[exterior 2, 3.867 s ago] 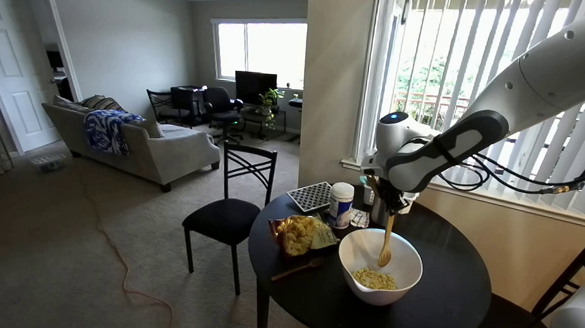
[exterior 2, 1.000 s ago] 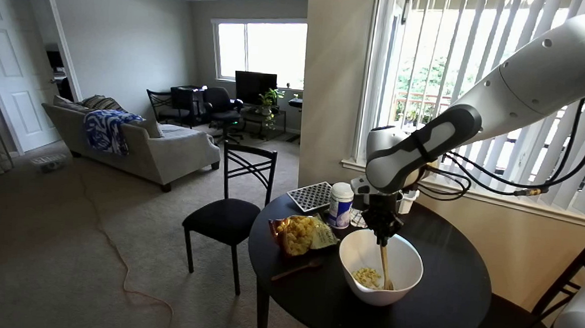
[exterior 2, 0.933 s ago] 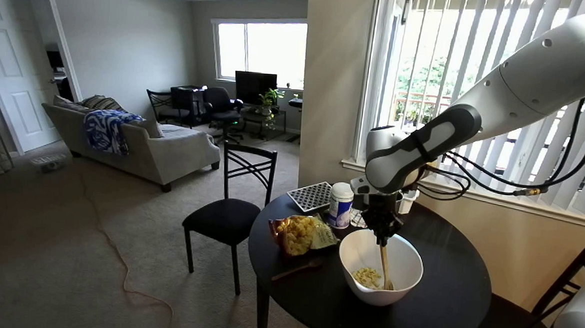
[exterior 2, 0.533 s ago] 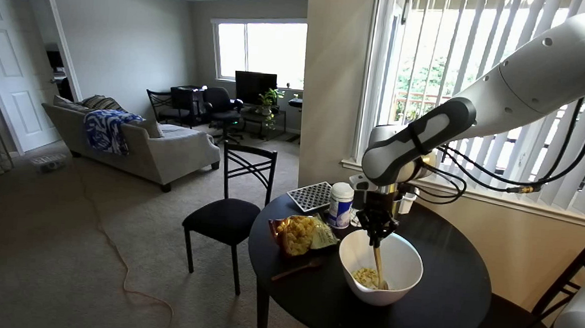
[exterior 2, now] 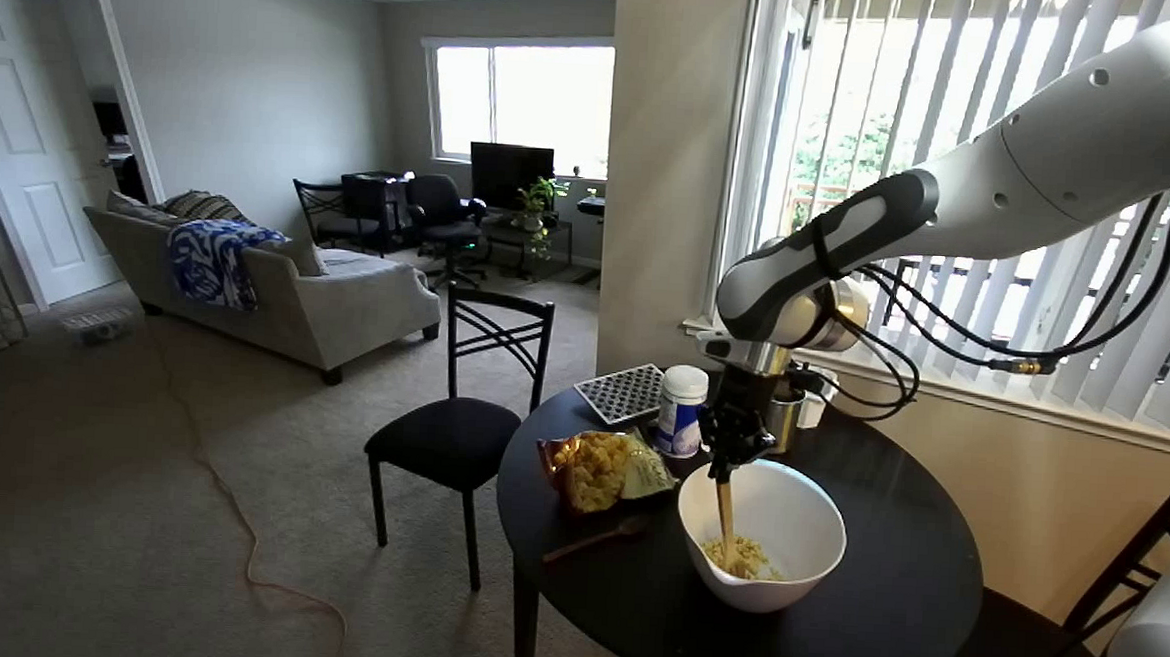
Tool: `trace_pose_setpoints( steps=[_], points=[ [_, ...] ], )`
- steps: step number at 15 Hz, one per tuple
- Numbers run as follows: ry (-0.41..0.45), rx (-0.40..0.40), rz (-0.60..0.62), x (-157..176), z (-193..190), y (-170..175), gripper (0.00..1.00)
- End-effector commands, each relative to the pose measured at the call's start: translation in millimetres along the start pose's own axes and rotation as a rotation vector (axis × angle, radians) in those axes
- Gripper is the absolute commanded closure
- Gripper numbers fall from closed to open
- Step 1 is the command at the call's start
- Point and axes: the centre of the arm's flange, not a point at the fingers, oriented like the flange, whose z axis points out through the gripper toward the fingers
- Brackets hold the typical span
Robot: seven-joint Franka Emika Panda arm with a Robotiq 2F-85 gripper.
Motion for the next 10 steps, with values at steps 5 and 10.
trace_pose_setpoints(
  steps=[5,10],
  points=[
    [-0.043,-0.237,0.084,-9,-14,7,0.93],
    [-0.195,-0.359,0.174,-34,-16,8,0.93]
  ],
)
